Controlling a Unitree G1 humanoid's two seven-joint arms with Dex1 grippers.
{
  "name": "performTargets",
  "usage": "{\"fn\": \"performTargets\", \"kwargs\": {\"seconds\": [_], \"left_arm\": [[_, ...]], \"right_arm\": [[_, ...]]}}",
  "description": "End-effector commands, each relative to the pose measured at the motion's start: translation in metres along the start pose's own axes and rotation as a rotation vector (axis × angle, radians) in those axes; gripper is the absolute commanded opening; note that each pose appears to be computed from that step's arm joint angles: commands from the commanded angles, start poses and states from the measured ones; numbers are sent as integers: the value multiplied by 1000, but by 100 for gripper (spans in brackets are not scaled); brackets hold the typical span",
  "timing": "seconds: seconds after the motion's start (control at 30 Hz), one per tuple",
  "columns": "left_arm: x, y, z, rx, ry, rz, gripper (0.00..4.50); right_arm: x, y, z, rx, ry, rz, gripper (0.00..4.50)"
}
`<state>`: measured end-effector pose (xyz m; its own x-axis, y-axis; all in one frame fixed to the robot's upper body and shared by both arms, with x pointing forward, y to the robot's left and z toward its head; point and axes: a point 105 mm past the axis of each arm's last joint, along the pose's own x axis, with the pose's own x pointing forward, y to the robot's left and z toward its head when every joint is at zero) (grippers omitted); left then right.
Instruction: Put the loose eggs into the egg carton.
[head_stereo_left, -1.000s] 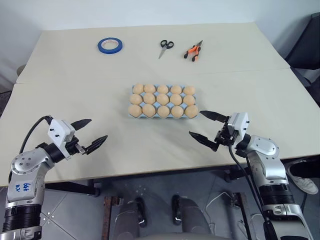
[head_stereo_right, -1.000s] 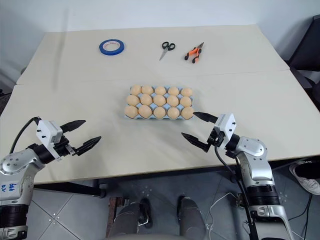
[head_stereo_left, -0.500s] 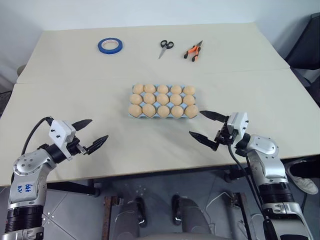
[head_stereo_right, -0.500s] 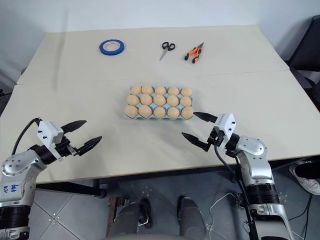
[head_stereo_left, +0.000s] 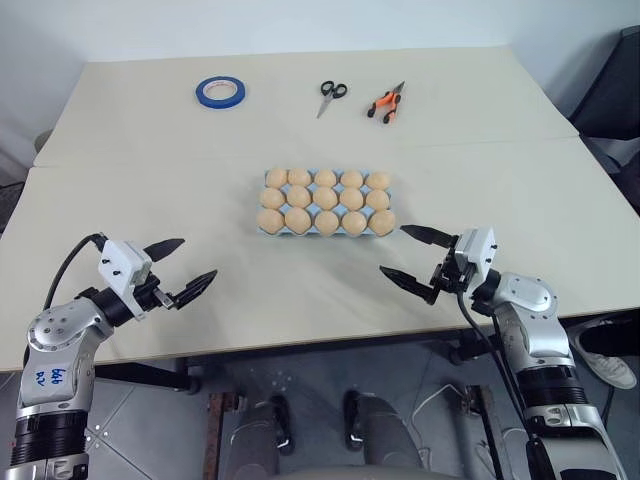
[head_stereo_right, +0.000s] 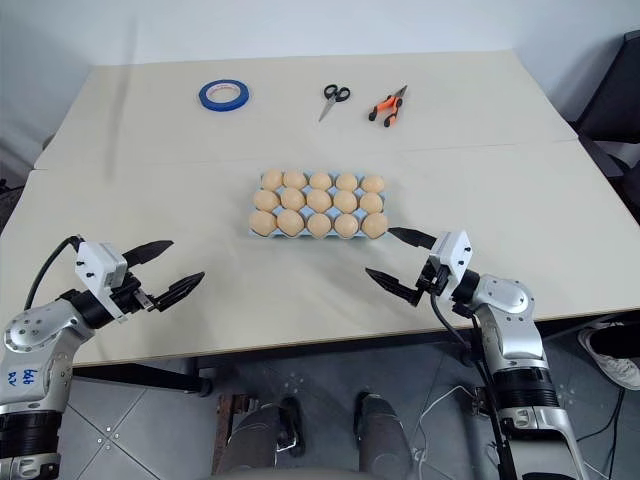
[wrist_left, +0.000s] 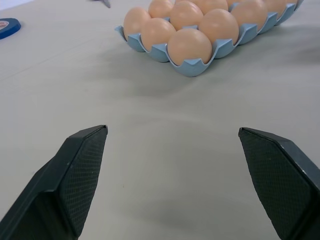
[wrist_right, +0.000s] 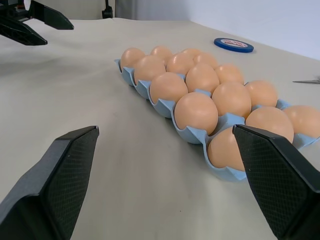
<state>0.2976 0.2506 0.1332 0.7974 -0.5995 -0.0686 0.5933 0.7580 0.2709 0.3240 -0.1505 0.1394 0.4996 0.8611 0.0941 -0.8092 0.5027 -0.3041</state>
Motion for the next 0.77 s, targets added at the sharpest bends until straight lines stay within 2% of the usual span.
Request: {"fn": "performTargets", "kwargs": {"seconds": [0.03, 0.77], "left_arm": [[-2, 1, 11, 16, -46, 10, 447], [-2, 3, 13, 39, -48, 26, 447]], "right_arm": [[1, -5, 12, -37, -32, -7, 450], [4, -6, 15, -31, -32, -2, 450]]}}
